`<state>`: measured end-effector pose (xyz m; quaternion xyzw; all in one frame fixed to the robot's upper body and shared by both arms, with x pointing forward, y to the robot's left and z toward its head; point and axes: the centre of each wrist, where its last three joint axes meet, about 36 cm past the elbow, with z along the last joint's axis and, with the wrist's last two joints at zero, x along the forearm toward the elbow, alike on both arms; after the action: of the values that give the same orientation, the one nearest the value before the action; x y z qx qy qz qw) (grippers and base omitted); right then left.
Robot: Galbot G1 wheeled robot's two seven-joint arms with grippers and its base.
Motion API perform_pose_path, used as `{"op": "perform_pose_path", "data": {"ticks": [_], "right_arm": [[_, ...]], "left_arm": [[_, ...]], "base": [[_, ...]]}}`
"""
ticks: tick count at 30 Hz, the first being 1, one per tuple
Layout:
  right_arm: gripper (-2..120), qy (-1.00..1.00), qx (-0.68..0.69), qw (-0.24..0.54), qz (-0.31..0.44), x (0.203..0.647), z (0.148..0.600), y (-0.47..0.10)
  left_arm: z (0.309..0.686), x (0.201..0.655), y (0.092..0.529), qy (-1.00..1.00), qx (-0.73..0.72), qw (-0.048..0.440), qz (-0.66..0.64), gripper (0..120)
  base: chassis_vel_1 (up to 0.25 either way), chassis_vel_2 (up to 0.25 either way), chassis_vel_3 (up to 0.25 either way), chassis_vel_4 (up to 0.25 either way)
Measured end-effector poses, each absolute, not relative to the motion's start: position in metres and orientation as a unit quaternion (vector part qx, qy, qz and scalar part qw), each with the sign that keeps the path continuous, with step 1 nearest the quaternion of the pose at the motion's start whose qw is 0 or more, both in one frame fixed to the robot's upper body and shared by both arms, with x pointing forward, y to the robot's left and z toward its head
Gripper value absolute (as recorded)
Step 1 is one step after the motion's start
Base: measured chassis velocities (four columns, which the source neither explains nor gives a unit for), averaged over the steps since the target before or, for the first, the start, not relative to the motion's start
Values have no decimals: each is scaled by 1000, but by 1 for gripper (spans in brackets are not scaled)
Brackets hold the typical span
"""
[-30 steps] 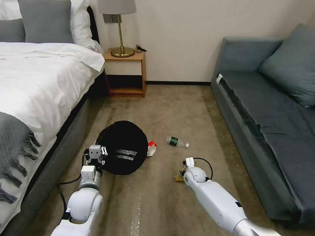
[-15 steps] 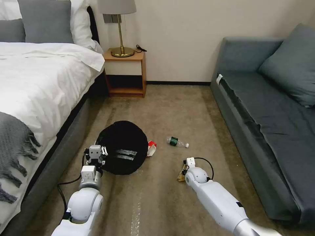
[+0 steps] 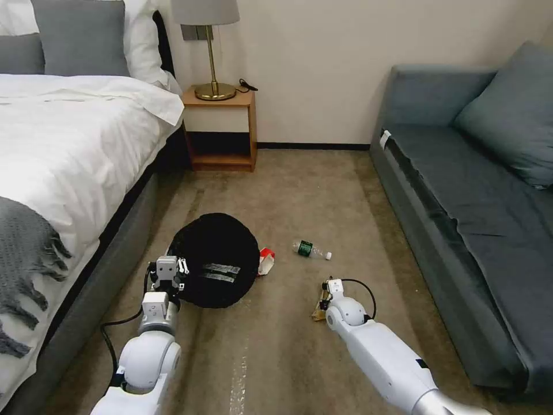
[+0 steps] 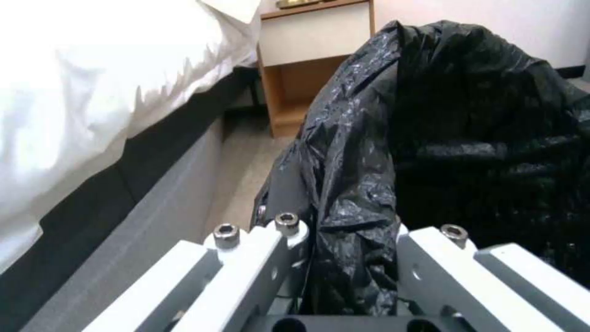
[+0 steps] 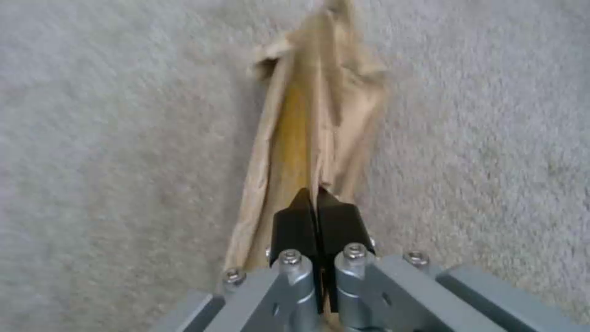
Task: Pick up the trash bin, then pick up the garbage on the floor and place it into the trash bin.
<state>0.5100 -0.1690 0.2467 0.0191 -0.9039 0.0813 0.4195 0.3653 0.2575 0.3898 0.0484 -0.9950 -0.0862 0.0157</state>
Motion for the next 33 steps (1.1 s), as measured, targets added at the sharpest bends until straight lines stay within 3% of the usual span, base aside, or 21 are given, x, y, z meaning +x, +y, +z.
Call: {"op": "perform_pose_path", "data": {"ticks": [17,22,33], "right_arm": [[0,-961,85,261,34,489,315,-168],[0,-977,131,169,-10,482,358,-158],[0,-946,288,92,-116,455,430,-133]], "left_arm": [[395,362,250,-995,41,12,-86,4],[399,361,247,-995,39,10,-86,4],[398,359,243,-996,37,12,-85,4]], "base": [[0,0,0,0],[0,0,0,0],[0,0,0,0]]}}
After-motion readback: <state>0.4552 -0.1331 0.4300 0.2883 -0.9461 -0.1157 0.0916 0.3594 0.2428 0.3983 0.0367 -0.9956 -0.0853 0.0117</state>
